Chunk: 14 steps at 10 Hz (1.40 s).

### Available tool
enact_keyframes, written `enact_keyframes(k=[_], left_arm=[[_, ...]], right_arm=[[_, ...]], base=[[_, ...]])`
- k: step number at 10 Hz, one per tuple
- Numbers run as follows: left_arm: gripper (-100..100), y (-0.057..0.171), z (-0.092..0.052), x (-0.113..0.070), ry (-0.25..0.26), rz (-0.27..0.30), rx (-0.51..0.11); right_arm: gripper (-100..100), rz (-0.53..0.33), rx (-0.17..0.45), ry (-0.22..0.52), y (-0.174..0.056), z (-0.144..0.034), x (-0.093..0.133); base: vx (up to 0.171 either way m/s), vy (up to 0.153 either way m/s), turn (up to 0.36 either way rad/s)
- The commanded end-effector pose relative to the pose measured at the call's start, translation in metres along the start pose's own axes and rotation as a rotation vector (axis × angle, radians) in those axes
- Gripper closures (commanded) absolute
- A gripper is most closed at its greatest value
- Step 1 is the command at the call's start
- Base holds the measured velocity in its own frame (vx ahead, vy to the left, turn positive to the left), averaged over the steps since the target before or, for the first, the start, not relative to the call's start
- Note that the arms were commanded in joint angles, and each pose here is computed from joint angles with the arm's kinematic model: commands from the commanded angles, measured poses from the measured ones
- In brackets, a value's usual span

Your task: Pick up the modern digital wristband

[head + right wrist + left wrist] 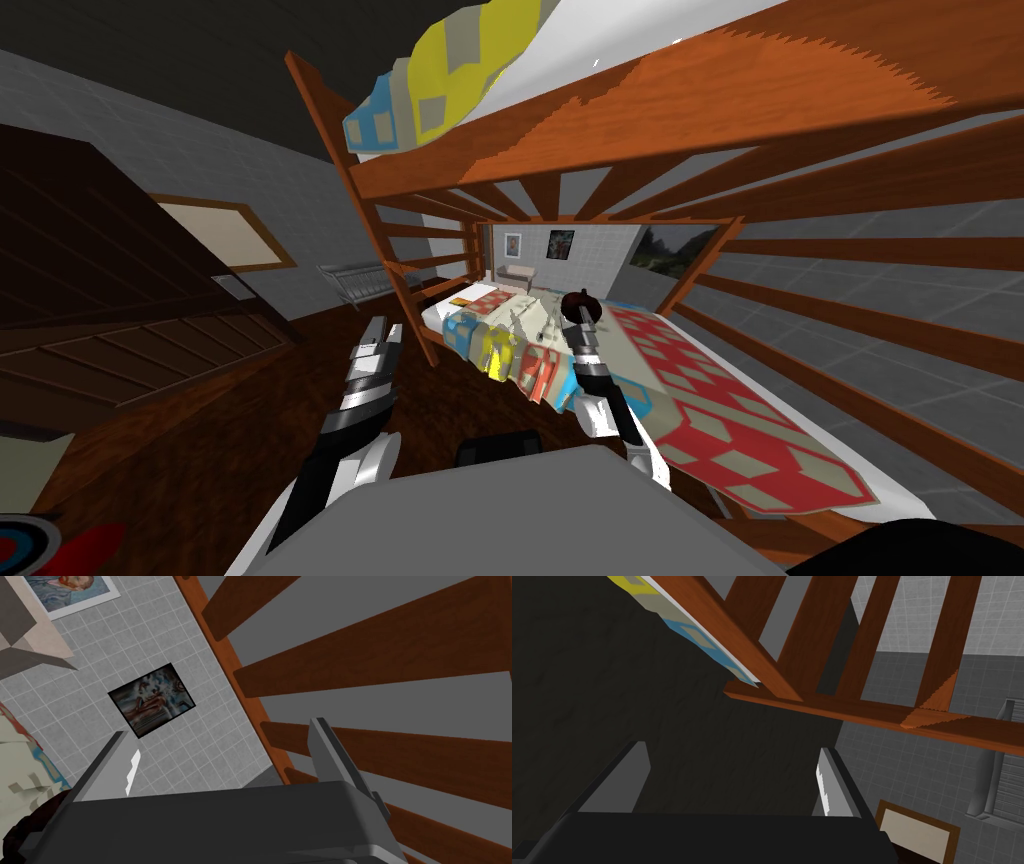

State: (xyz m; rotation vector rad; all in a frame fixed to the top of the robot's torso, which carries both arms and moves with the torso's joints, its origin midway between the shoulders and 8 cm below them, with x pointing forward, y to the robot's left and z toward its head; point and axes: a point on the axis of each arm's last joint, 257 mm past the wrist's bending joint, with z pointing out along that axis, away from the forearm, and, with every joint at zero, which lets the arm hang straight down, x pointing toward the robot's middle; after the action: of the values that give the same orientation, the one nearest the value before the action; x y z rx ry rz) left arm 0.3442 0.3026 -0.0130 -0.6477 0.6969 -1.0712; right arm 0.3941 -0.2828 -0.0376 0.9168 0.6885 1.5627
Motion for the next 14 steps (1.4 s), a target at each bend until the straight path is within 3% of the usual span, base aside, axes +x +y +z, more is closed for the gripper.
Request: enact_keyframes(k=[1, 5, 10, 13, 14], left_arm=[[0, 0.000, 0.000, 0.000, 0.000, 0.000, 0.000], [0, 0.000, 0.000, 0.000, 0.000, 0.000, 0.000], [0, 0.000, 0.000, 0.000, 0.000, 0.000, 0.000], [0, 0.000, 0.000, 0.000, 0.000, 0.000, 0.000], [0, 0.000, 0.000, 0.000, 0.000, 0.000, 0.000]], right_arm=[[-100, 0.041, 0.025, -0.003, -0.007, 0.000, -0.003], [-100, 0.214, 0.138, -0.033, -0.046, 0.006, -0.013], [-100, 0.377, 0.217, -0.069, -0.074, 0.008, -0.019], [-100, 0.510, 0.302, -0.112, -0.104, 0.009, -0.023], [-100, 0.534, 0.300, -0.116, -0.104, 0.009, -0.023]], base=[[0.019, 0.003, -0.013], [0.025, 0.000, -0.024], [0.021, 0.003, -0.021], [0.024, 0.003, -0.026], [0.020, 0.000, -0.013]])
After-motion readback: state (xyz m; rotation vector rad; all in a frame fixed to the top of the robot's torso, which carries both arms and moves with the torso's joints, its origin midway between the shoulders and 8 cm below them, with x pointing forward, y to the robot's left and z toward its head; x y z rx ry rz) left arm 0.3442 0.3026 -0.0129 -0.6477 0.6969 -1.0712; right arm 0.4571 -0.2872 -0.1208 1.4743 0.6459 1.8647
